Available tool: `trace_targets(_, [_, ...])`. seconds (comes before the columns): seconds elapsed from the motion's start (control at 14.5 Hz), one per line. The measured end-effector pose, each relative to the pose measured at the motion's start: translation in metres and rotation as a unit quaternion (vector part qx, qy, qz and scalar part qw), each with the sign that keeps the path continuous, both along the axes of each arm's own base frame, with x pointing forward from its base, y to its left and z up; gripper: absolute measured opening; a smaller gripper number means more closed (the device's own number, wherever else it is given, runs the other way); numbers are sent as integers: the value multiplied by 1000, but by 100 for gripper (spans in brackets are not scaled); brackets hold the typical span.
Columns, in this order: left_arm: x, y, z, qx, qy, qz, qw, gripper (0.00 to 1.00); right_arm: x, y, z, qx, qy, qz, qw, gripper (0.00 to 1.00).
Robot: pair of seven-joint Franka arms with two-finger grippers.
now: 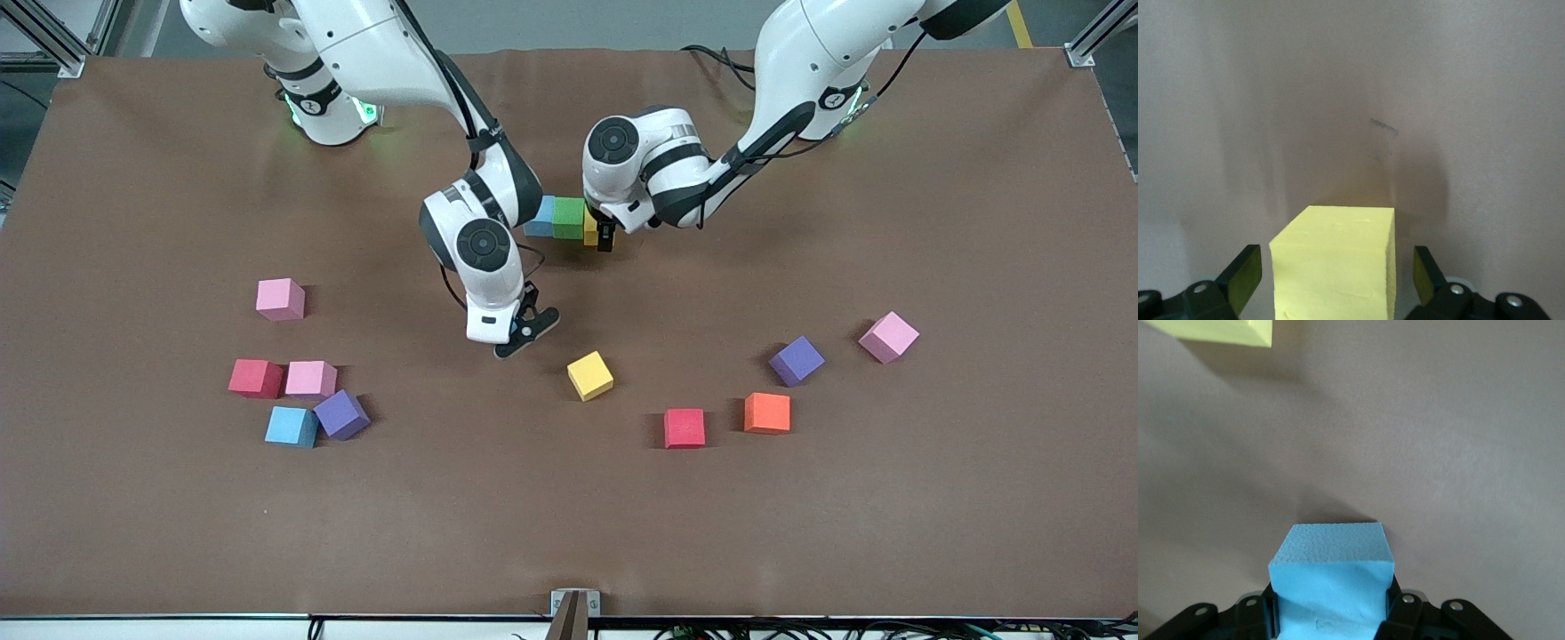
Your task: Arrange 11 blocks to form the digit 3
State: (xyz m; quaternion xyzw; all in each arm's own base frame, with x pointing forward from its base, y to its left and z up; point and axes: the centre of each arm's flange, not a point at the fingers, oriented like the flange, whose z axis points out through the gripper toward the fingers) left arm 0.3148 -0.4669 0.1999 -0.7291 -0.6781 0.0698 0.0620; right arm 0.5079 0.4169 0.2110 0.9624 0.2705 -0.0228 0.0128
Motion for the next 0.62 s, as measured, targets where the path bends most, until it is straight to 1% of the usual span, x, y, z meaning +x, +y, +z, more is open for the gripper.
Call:
trace_targets(0.14, [4,2,2,9,0,2,1000,100,-11,11,3,3,1,-49,999,56])
trace_targets(0.28, [7,3,6,13,-3,2,1000,100,-24,20,6,8,4,-81,997,56])
trace_targets(0.34, [7,2,8,13,-6,2,1000,100,-30,22,7,13,2,-95,995,56])
trace_targets(0.48, [6,0,12,12,-8,-1,1000,100,-46,22,3,25,-13,-120,992,56])
trace_targets(0.62, [4,-1,14,14,-10,-4,1000,100,-69,19,-5,25,-15,-138,990,56])
